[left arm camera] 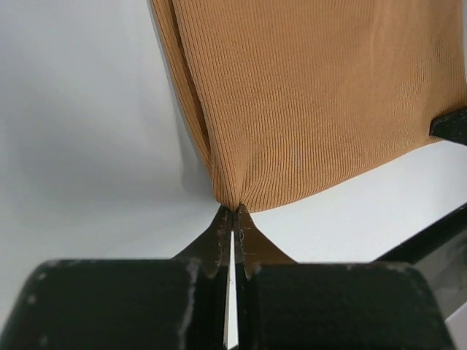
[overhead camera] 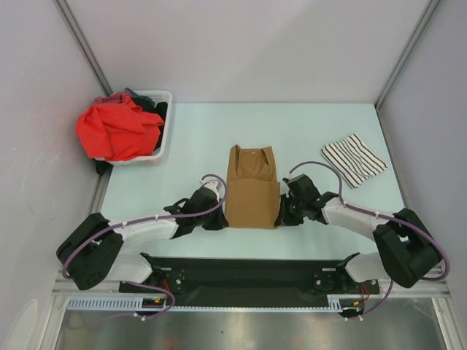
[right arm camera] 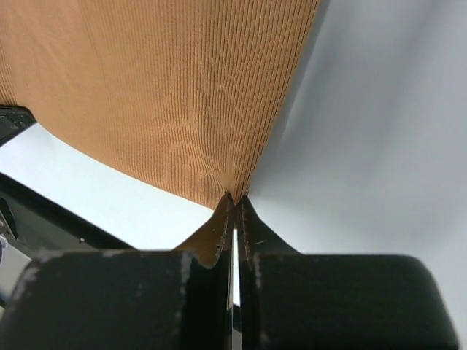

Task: Fold and stack the tank tops
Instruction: Fold the tank top

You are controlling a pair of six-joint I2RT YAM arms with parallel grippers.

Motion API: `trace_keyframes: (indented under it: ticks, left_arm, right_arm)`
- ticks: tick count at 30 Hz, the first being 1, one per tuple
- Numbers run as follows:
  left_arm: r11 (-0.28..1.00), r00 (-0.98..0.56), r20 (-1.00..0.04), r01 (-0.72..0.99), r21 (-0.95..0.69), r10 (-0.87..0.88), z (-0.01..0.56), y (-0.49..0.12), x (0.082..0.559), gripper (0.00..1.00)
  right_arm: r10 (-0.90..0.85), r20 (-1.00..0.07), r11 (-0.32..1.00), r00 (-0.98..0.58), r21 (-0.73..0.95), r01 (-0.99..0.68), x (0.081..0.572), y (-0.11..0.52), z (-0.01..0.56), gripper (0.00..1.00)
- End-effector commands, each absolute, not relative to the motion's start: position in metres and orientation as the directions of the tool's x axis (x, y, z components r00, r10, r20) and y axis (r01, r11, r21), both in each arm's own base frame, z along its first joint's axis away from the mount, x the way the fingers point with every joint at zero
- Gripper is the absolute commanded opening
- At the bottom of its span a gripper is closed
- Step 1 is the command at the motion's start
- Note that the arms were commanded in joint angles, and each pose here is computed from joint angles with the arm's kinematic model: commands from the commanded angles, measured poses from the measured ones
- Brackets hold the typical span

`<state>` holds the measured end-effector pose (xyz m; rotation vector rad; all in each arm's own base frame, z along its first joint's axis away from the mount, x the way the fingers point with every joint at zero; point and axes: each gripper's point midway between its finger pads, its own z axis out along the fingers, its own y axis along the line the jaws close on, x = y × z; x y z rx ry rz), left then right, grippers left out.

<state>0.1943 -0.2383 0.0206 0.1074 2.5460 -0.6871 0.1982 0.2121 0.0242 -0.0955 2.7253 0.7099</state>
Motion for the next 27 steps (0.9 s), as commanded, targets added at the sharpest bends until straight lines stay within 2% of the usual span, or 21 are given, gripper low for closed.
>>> trace_keyframes:
  ticks: [1, 9, 14, 21, 27]
  left_arm:
    - [0.869, -0.884, -0.468, 0.229, -0.438, -0.003, 0.028, -0.233, 0.179, 0.0]
    - [0.853, -0.878, -0.479, 0.25, -0.458, 0.001, 0.048, -0.233, 0.165, 0.0]
    - [0.852, -0.869, -0.495, 0.274, -0.447, 0.02, 0.077, -0.235, 0.178, 0.0]
    - [0.83, -0.833, -0.553, 0.307, -0.465, -0.002, 0.135, -0.245, 0.234, 0.0]
    - [0.837, -0.809, -0.583, 0.272, -0.476, -0.069, 0.167, -0.239, 0.293, 0.0]
  right_arm:
    - [-0.009, -0.345, 0.872, -0.939, 0.457, -0.177, 0.193, 0.21, 0.049, 0.0]
    - [-0.018, -0.356, 0.86, -0.934, 0.471, -0.196, 0.182, 0.214, 0.08, 0.0]
    - [-0.008, -0.415, 0.86, -0.91, 0.461, -0.219, 0.205, 0.217, 0.112, 0.0]
    - [0.034, -0.476, 0.854, -0.879, 0.47, -0.221, 0.271, 0.222, 0.161, 0.0]
    - [0.067, -0.474, 0.849, -0.878, 0.489, -0.199, 0.324, 0.22, 0.171, 0.0]
